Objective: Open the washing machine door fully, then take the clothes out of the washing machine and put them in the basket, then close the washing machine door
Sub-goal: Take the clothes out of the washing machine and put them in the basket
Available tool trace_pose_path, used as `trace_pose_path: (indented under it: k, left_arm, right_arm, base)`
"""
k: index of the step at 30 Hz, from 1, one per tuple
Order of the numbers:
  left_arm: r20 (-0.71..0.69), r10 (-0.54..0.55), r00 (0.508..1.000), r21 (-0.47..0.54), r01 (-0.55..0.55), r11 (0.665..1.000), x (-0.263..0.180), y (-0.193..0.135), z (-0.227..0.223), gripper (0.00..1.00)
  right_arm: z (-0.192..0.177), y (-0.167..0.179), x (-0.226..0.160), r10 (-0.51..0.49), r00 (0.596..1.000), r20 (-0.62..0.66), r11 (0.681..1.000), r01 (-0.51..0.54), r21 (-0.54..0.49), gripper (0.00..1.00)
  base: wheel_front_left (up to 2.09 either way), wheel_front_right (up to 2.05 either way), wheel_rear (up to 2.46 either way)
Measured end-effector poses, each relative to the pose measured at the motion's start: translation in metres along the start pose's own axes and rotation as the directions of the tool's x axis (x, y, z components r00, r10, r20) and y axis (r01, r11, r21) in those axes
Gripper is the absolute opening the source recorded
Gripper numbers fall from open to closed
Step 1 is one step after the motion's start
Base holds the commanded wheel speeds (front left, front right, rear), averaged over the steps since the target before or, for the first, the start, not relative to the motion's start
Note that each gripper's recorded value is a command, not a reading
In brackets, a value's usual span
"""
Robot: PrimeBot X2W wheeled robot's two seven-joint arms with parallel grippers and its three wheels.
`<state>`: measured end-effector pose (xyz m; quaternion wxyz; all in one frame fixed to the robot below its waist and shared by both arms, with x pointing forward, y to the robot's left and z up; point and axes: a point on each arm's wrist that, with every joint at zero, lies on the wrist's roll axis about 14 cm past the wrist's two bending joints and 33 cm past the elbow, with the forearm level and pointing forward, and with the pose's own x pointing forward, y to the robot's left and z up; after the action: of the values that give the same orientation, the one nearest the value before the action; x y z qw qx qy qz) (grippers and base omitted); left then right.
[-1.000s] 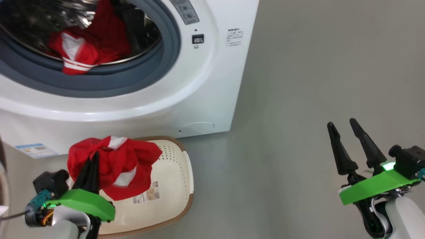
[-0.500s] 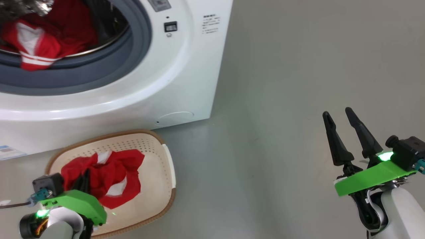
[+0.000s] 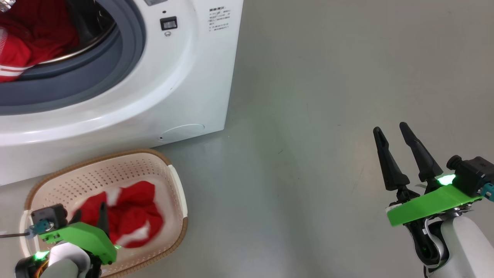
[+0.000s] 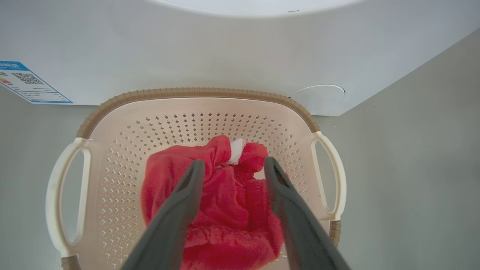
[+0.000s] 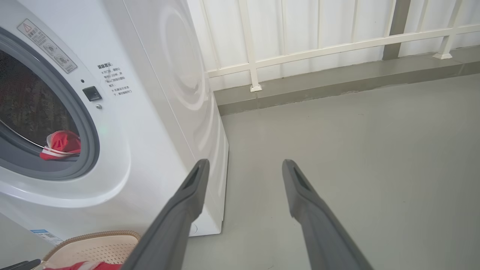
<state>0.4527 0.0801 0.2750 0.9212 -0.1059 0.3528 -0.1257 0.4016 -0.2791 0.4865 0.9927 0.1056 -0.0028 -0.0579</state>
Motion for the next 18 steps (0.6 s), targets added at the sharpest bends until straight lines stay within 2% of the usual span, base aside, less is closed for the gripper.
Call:
trace_pose_path:
  k: [8,18]
  left_arm:
    - [-0.007,-0.002,1.000,-0.008,0.002,1.000,-0.005,-0.004,-0.002,1.00]
    - [0.105,-0.026,0.994,-0.014,0.028,1.000,-0.010,-0.006,0.033,1.00]
  right_arm:
    - [0.001,0.004,0.001,0.011,1.000,0.005,1.000,-0.011,0.006,1.00]
    - [0.002,0.014,0.005,0.042,0.999,0.012,0.999,-0.042,0.014,1.00]
  base:
    - [0.00,0.00,0.00]
    - [0.00,0.00,0.00]
